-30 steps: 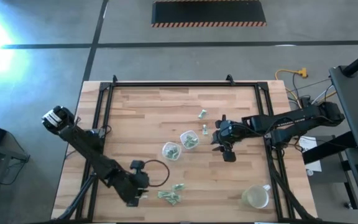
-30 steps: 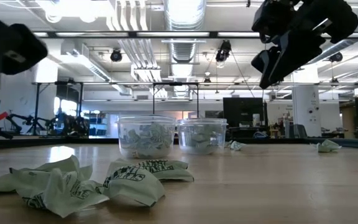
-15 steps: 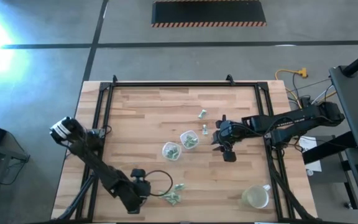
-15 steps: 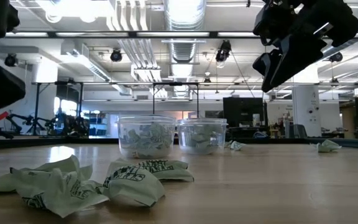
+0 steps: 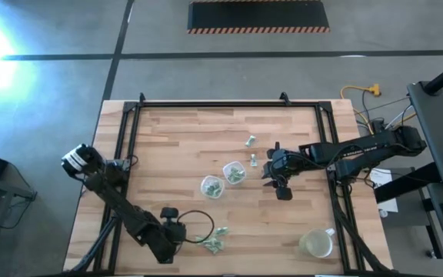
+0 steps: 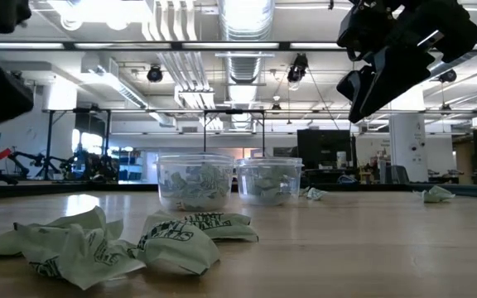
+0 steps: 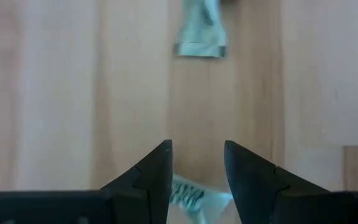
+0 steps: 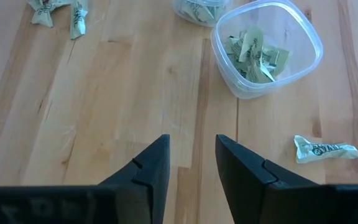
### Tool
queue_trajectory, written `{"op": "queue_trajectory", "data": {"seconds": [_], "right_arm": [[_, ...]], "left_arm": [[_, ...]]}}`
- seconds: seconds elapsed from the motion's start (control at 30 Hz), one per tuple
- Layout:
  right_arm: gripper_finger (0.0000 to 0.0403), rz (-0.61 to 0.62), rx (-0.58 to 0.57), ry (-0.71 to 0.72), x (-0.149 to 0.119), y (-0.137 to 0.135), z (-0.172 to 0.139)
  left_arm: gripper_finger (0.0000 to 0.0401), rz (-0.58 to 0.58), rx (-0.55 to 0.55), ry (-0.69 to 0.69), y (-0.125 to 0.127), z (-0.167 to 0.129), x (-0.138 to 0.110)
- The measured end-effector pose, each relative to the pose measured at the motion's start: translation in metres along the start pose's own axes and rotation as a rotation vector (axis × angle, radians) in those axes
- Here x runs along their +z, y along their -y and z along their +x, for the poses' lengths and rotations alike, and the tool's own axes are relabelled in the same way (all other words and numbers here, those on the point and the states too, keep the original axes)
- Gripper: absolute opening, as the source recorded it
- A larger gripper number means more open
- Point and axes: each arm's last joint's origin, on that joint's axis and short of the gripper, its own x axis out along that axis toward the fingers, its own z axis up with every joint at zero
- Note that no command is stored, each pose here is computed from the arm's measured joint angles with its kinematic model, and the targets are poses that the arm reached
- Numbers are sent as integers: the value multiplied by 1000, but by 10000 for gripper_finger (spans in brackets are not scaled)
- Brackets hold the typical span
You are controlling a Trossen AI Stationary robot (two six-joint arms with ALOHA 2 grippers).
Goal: Pick and place items into bin
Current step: Put the stevia packet into the left bin
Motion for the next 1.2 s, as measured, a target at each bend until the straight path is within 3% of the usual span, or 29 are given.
{"op": "queue_trajectory", "data": {"seconds": [0.17,0.5,1.2], "right_arm": [[118,5,0,1,0,0,0],[118,21,-1,-14,-4,1,2],[110,20,-1,-13,-4,1,3]], "left_arm": [[127,-154,107,-58,1,-16,7],[128,-319,105,-129,-4,-11,-2],[128,-329,36,-99,-11,7,-15]]}}
